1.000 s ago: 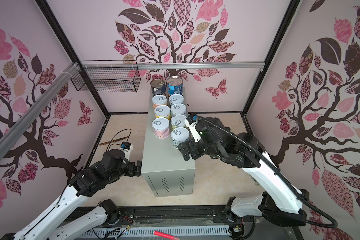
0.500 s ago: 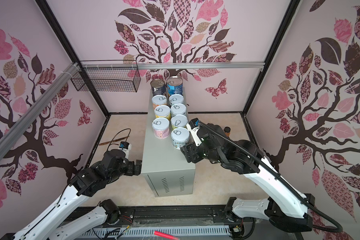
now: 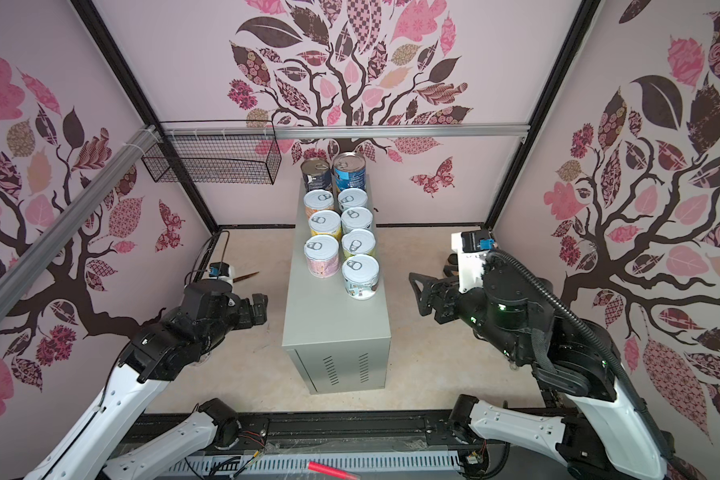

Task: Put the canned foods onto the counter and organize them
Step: 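Withdraw the right gripper while the left gripper turns toward the floor can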

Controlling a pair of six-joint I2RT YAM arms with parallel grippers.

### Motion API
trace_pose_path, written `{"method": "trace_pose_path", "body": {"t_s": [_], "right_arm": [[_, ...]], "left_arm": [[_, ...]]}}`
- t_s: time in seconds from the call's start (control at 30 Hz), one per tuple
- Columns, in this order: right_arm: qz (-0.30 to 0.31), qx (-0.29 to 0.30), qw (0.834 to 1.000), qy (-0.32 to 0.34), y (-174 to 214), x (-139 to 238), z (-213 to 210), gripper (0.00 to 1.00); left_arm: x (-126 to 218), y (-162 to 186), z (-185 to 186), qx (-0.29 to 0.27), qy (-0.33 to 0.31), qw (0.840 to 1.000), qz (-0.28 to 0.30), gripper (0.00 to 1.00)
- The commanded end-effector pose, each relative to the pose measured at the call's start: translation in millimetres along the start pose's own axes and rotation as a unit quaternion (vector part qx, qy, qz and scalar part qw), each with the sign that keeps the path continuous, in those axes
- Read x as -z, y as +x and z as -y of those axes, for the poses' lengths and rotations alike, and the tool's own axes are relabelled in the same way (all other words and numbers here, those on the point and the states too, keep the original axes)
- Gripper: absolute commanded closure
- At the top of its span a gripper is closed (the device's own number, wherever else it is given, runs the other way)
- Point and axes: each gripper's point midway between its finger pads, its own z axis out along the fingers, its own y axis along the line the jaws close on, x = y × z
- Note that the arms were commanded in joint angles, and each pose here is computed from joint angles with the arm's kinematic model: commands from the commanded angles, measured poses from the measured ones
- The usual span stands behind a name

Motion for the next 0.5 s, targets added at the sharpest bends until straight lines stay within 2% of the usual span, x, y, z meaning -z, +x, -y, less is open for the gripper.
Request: {"method": "trace_pose_path", "body": {"t_s": [0.0,0.07,0.27,0.37,0.47], "right_arm": [[0.033,-0.004,0.997,0.07,0,-5,25,0.15],[0.052,-0.003,0.993,0.104,-1,-7,37,0.15],[0.068,0.003,0.987,0.146,-5,-30,47,0.13],[0.048,-0.036,0.987,0.146,-2,-60,69,0.07],[0.024,-0.1,0.985,0.139,12,-89,108,0.08]], "left_arm": [[1,-10,-1,0.05,0.031,0.998,-0.015,0.02],[-5,-13,-9,0.07,0.026,0.997,-0.021,0.02],[-17,-15,-28,0.095,-0.01,0.995,-0.031,0.02],[-19,-16,-35,0.106,-0.024,0.994,-0.029,0.02],[-17,-18,-45,0.111,-0.047,0.993,-0.017,0.02]]}}
